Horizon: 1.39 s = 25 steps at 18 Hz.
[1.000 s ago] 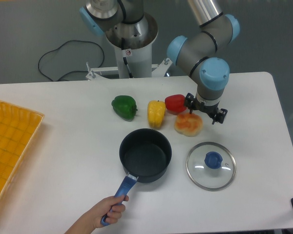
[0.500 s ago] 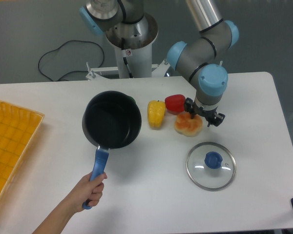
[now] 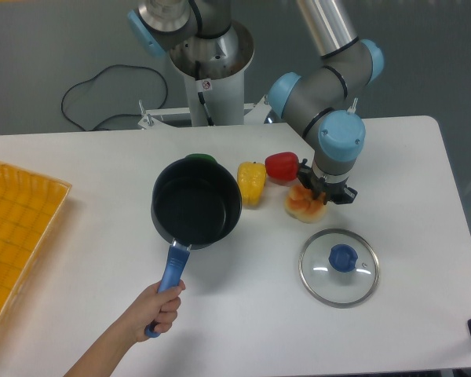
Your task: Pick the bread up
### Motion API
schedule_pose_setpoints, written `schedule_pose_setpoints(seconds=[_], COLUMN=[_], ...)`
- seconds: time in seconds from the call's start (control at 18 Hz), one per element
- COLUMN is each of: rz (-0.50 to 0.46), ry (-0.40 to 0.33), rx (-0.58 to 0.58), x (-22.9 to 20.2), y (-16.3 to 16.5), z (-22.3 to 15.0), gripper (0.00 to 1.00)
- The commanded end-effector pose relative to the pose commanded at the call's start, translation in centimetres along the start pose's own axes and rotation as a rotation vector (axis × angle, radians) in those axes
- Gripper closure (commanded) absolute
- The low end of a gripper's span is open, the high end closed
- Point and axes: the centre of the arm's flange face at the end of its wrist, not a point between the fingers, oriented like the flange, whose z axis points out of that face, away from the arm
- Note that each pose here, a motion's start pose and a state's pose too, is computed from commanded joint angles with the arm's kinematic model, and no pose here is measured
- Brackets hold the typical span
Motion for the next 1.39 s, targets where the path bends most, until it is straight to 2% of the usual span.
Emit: schedule_pose_setpoints(seconds=[0.28, 0.5, 0.72, 0.89, 1.11, 1.39], rz=[0.007, 0.011, 0.009, 0.009, 0.019, 0.047], ry=[0.014, 0.02, 0.038, 0.041, 0.026, 0.038], rx=[-0.003, 0.014, 0.129, 0.169, 0.166, 0.125], x=[-0.6, -0.4, 0.7, 1.4, 1.1, 0.0], y=[0.1, -0.4, -1.1, -1.2, -1.5, -2.4], z=[-2.5, -6.2, -9.2, -10.7, -12.1, -16.5], gripper=[1.0, 1.0, 1.0, 1.0, 1.0, 1.0])
